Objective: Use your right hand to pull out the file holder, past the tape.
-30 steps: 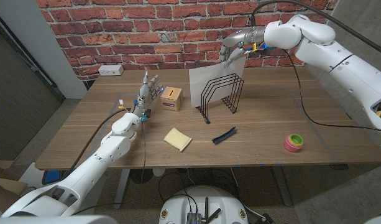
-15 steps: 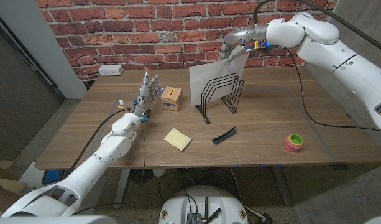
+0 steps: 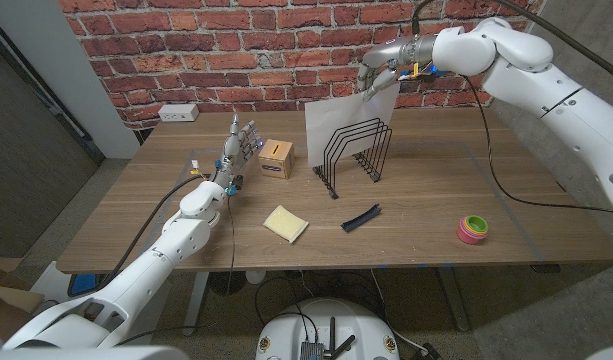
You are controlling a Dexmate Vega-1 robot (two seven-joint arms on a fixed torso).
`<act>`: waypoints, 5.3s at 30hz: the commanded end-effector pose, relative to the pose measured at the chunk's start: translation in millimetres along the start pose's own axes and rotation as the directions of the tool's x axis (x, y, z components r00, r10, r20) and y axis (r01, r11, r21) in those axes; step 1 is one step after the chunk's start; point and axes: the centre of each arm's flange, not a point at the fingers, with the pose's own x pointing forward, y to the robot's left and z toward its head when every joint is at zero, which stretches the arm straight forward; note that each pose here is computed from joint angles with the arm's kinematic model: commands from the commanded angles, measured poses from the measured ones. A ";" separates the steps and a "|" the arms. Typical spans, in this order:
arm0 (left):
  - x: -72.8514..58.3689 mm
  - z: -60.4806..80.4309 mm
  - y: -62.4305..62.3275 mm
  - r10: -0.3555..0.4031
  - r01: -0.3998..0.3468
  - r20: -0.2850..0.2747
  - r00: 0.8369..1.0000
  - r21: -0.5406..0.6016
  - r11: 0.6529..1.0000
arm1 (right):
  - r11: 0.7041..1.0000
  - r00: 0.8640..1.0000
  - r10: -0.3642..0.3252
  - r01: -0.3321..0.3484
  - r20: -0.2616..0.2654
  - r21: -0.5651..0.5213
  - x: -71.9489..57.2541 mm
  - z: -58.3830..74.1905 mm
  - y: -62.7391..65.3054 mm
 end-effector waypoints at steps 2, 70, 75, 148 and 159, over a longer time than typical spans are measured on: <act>-0.1 0.1 0.0 0.000 0.000 0.000 1.000 0.000 1.000 | 1.000 1.000 -0.010 0.010 -0.020 -0.005 -7.1 0.5 -4.5; 0.1 -0.2 -0.1 -0.002 0.002 0.000 1.000 0.000 1.000 | 0.991 0.982 -0.129 0.131 -0.141 0.000 -56.6 4.8 -21.4; 0.1 -0.2 -0.1 -0.002 0.002 0.000 1.000 0.000 1.000 | 0.989 0.977 -0.147 0.149 -0.156 0.002 -61.7 4.8 -19.2; 0.2 -0.5 -0.2 -0.002 0.002 -0.001 1.000 0.000 1.000 | 0.940 0.872 -0.334 0.336 -0.357 -0.059 -137.6 1.9 -21.8; 0.2 -0.5 -0.3 -0.002 0.002 -0.001 1.000 0.000 1.000 | 0.930 0.852 -0.360 0.358 -0.380 -0.079 -146.6 4.3 -23.9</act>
